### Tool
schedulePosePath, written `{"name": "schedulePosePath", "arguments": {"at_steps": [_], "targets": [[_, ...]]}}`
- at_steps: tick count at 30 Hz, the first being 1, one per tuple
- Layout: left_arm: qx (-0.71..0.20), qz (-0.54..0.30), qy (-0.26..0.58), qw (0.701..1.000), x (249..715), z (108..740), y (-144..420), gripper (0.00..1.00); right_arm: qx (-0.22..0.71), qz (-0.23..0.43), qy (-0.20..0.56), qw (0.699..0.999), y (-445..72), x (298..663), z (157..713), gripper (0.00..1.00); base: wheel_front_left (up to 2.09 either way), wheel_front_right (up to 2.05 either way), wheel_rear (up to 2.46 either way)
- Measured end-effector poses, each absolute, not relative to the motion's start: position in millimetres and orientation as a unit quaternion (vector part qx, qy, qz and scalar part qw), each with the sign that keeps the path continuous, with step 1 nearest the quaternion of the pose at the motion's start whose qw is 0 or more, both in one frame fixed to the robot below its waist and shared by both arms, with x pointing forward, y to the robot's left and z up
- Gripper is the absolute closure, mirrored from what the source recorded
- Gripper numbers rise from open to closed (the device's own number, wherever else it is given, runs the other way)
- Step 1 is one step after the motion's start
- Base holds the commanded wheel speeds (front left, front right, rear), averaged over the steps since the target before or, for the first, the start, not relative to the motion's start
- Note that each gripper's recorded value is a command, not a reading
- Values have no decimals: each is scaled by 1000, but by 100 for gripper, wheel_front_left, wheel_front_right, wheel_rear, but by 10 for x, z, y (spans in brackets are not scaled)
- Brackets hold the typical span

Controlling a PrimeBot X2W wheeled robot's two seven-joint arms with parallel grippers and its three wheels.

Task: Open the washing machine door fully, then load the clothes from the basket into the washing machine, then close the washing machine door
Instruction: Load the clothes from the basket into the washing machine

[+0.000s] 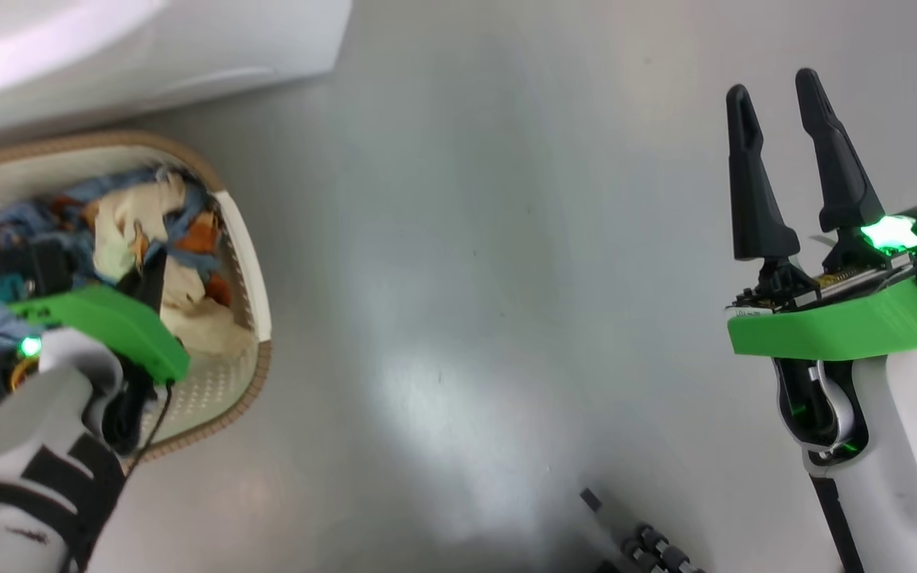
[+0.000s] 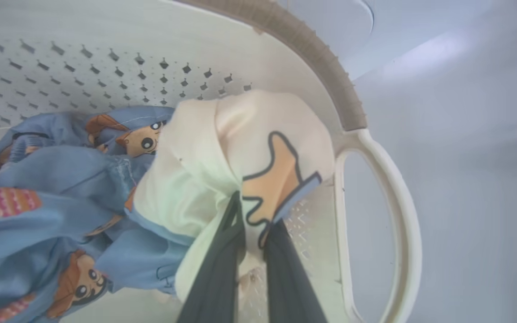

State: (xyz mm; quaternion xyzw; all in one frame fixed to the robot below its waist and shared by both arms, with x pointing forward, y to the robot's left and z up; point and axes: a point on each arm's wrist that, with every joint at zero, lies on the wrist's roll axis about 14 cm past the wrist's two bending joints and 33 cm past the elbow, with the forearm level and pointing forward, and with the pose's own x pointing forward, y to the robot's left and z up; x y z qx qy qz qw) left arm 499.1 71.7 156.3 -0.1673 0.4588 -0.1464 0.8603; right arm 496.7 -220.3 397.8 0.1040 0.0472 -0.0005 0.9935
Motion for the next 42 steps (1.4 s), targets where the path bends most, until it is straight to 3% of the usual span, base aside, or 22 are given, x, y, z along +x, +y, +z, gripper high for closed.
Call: {"name": "schedulePosePath", "arguments": {"at_steps": [7,13,24,42], "targets": [[-190,-117,428,876,4940,1925,877,100,112,-7,38,993,-2220,4799,4164,0,0,0,0],[-200,-108,362,904,5175,2412,1030,100,117,-8,22,993,-2225,4726,4337,0,0,0,0],[-202,-88,278,935,5010,3009,1310,100,131,5,13,991,-2123,4587,4492,0,0,0,0],[-124,-90,124,980,4637,4063,1635,100,128,28,-13,991,-2044,4295,4829,0,0,0,0]]}}
